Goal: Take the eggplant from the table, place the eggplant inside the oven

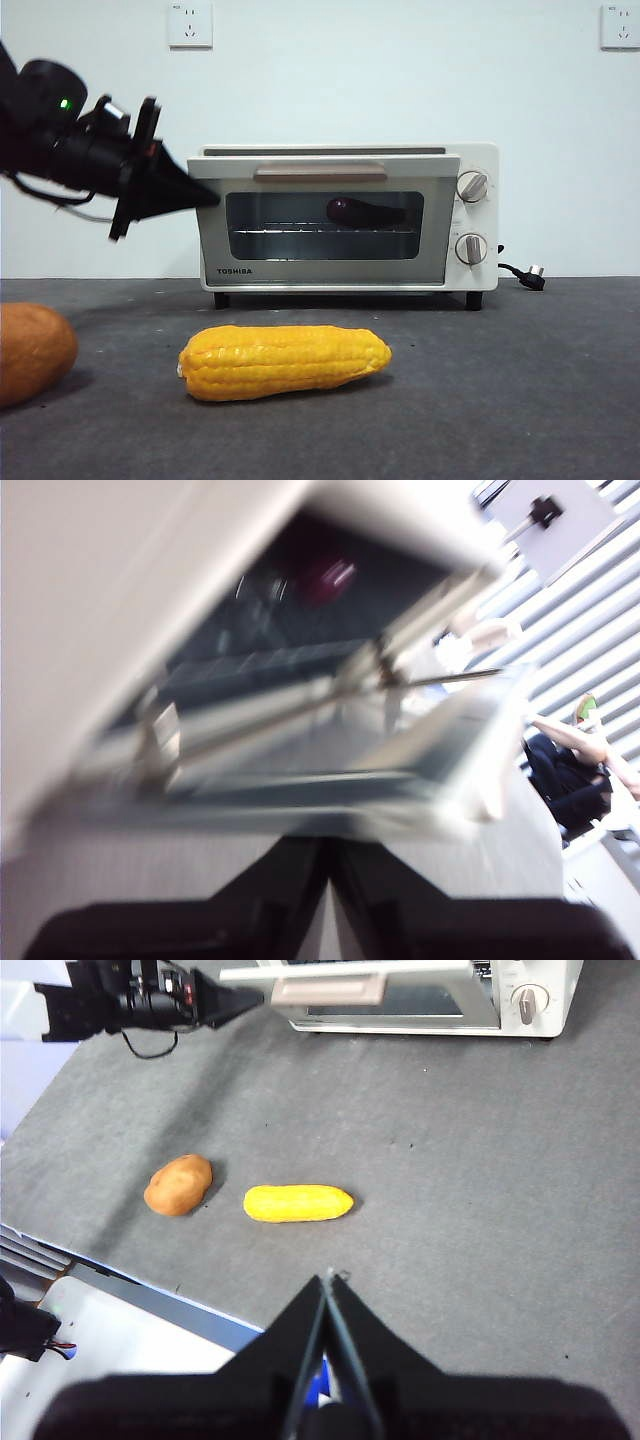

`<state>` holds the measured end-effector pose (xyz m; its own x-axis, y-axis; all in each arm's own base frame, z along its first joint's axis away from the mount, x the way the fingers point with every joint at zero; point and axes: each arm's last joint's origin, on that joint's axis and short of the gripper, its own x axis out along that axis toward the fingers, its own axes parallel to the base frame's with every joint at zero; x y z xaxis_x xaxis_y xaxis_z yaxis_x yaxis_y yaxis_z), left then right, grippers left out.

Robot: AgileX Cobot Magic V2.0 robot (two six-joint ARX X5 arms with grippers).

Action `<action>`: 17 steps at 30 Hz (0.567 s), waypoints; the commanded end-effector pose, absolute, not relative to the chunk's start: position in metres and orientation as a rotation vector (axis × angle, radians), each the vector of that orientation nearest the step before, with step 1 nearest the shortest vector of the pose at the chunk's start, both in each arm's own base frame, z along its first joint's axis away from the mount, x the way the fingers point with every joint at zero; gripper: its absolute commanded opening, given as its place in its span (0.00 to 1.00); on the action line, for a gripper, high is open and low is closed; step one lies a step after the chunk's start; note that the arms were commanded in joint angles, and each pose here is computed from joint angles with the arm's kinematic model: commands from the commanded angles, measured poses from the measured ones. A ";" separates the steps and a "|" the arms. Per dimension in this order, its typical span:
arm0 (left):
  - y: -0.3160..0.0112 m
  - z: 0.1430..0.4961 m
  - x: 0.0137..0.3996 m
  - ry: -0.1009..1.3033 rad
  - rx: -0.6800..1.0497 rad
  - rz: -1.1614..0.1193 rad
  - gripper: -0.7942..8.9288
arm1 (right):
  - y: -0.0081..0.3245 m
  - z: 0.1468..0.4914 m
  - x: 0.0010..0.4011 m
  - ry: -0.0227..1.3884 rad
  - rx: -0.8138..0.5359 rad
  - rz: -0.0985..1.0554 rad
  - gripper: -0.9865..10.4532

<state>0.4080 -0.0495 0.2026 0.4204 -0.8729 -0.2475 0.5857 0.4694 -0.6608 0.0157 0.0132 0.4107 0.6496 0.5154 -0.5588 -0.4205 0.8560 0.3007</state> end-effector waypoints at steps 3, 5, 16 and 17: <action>-0.051 0.220 0.418 0.580 -0.502 -0.926 0.07 | 0.012 0.409 0.014 0.702 0.151 0.527 0.08; -0.050 0.226 0.421 0.558 -0.490 -0.910 0.07 | 0.012 0.409 0.014 0.702 0.150 0.527 0.08; -0.052 0.248 0.419 0.591 -0.471 -0.929 0.08 | 0.012 0.409 0.014 0.698 0.141 0.523 0.08; -0.053 0.251 0.416 0.591 -0.457 -0.931 0.08 | 0.012 0.409 0.014 0.698 0.140 0.522 0.08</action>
